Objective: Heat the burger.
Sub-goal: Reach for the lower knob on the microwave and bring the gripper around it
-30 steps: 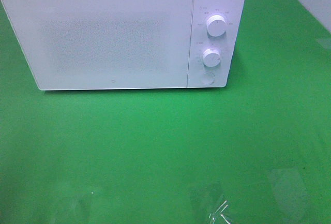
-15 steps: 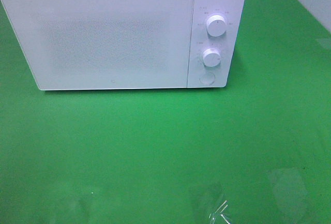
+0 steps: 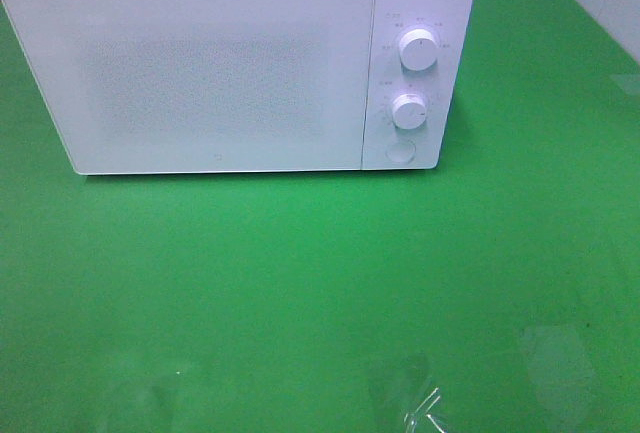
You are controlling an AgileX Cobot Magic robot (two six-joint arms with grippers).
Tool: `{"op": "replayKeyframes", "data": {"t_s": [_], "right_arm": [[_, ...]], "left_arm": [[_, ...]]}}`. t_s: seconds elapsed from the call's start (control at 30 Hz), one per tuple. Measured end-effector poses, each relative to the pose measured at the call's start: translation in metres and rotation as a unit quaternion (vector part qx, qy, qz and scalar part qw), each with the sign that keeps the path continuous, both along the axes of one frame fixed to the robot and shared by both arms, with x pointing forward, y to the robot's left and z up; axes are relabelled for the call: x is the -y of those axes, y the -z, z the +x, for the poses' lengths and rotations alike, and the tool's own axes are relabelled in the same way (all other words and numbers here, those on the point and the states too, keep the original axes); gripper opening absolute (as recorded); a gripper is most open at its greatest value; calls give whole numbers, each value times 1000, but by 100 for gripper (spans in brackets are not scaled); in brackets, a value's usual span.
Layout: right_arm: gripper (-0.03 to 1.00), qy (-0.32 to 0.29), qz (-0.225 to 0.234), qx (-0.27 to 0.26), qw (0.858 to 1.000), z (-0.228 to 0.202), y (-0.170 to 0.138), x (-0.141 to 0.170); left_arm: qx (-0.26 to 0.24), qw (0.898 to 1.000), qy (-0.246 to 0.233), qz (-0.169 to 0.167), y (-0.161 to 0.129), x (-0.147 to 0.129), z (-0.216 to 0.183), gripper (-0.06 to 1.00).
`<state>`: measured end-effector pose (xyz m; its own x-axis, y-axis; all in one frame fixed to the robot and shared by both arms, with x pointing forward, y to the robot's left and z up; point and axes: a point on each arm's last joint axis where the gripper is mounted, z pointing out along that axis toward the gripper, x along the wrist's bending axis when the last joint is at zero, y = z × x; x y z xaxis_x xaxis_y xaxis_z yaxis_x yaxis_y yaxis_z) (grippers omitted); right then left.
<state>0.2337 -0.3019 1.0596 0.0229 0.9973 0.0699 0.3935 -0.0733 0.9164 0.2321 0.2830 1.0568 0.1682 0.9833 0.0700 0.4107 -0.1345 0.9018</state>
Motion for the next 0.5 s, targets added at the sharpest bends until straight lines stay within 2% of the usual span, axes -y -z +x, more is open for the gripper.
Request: {"op": "replayKeyframes", "data": {"t_s": [0.5], "right_arm": [[76, 0, 0, 0, 1000, 0, 0, 0]], "left_arm": [[0, 1000, 0, 0, 0, 0, 0, 99]]}}
